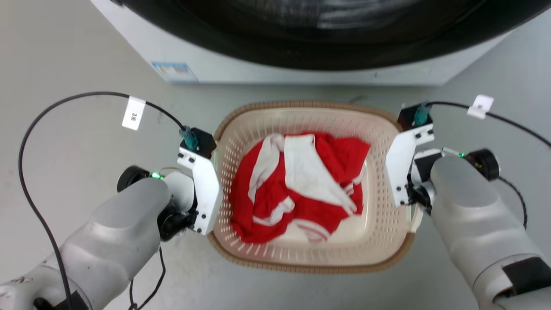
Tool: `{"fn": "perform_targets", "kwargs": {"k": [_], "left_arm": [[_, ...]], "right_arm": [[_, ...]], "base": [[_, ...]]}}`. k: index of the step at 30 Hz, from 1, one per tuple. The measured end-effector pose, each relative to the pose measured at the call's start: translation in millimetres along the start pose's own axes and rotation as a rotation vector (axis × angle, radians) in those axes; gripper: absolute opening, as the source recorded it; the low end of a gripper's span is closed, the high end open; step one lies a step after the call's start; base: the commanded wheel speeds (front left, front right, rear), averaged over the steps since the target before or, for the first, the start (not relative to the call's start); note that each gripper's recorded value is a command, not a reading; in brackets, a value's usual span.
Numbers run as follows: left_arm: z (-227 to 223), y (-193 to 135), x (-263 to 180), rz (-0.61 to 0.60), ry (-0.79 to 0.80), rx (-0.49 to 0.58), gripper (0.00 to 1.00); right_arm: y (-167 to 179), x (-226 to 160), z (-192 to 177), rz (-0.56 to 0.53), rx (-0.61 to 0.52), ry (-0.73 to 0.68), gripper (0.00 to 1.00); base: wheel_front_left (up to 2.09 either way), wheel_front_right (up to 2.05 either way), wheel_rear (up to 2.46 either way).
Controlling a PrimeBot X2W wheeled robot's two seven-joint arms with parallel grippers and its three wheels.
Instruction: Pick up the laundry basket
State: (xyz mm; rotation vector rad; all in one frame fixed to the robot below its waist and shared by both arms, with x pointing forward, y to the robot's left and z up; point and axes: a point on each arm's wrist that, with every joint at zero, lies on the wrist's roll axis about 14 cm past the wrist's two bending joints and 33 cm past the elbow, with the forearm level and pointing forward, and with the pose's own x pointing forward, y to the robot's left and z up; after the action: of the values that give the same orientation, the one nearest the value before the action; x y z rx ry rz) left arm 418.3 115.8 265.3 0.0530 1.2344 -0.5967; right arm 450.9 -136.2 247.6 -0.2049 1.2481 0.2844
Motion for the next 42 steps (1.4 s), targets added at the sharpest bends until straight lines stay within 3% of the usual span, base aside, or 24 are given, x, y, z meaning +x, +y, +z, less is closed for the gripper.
{"fn": "perform_targets", "kwargs": {"k": [11,20,33,42], "left_arm": [[-3,-27,-82,0.021,0.036,0.032,0.00],[-16,-49,-125,0.022,0.055,0.023,0.00],[-32,-66,-147,0.030,0.084,0.046,0.00],[-32,-68,-147,0.031,0.088,0.048,0.00]], "right_arm": [[15,-81,4,-0.012,-0.019,-0.015,0.00],[26,-127,-5,-0.021,-0.032,-0.016,0.00],[33,-160,-16,-0.061,-0.105,0.020,0.00],[32,-160,-21,-0.042,-0.074,0.022,0.00]], "base": [[0.00,0.00,0.00],[0.00,0.00,0.00],[0.00,0.00,0.00],[0.00,0.00,0.00]]}}
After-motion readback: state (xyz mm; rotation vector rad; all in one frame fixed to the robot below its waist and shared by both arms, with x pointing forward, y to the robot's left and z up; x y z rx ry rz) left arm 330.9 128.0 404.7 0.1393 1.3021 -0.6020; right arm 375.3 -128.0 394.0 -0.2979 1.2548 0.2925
